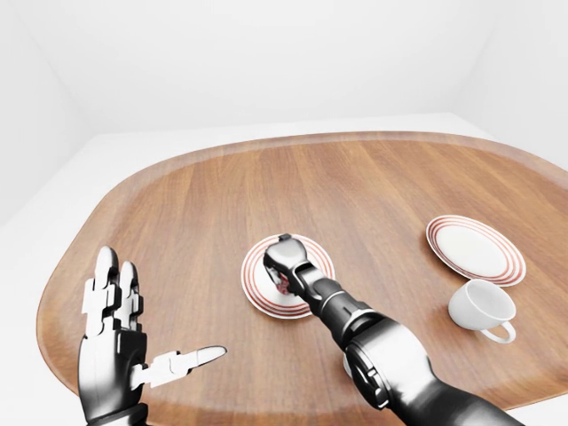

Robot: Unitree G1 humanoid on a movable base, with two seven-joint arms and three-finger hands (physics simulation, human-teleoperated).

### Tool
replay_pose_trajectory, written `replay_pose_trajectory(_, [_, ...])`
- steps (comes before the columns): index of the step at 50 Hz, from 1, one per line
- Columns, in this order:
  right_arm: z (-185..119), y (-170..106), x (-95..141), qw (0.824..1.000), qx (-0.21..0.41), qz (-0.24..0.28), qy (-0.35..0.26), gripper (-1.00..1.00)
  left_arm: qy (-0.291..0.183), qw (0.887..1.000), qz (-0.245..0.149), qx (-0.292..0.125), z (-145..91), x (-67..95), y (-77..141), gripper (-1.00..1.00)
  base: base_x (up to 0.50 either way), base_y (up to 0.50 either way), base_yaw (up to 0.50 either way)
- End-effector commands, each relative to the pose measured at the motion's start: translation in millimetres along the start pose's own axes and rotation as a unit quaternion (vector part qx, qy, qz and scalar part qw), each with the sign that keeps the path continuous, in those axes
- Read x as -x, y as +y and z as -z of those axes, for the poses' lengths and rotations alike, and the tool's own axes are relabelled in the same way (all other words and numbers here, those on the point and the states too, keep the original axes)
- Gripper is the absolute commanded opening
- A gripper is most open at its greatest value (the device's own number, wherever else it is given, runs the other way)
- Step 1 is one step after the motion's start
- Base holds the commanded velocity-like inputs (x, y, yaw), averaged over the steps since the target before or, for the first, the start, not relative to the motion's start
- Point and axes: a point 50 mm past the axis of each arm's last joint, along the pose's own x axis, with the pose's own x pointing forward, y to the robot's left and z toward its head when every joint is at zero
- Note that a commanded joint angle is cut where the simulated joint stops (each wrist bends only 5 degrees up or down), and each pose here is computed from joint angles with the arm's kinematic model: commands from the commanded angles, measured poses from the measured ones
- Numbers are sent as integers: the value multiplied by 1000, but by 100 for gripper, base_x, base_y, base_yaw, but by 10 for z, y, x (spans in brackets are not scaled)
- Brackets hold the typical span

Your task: Put the red mug on the left plate.

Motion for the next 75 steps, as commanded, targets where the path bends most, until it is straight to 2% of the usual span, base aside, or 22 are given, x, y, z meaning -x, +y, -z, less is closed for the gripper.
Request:
replay_pose_trajectory(1, [25,18,3,1000,18,-13,9,-100,0,1000,-1,1,5,0,11,100,0,0,0])
replay_pose_trajectory(15, [7,-64,-17,998,65,20,9,-100,-2,1000,-1,1,0,-7,7,100,0,0,0])
replay_pose_trajectory(17, [6,-117,-25,996,81,47,11,-100,-2,1000,-1,1,1,-7,9,100,0,0,0])
replay_pose_trajectory(24, [3,-155,-33,996,69,58,8,-100,-3,1000,0,1,-5,-12,4,100,0,0,0])
replay_pose_trajectory(47, [32,-150,-32,997,53,50,11,-100,-1,1000,0,0,3,-10,0,100,0,0,0])
replay_pose_trajectory(65, [49,-7,8,999,45,23,20,-100,3,1000,-3,3,24,0,24,100,0,0,0])
replay_pose_trajectory(75, [35,12,14,999,41,24,18,-100,4,1000,-5,4,27,5,33,100,0,0,0])
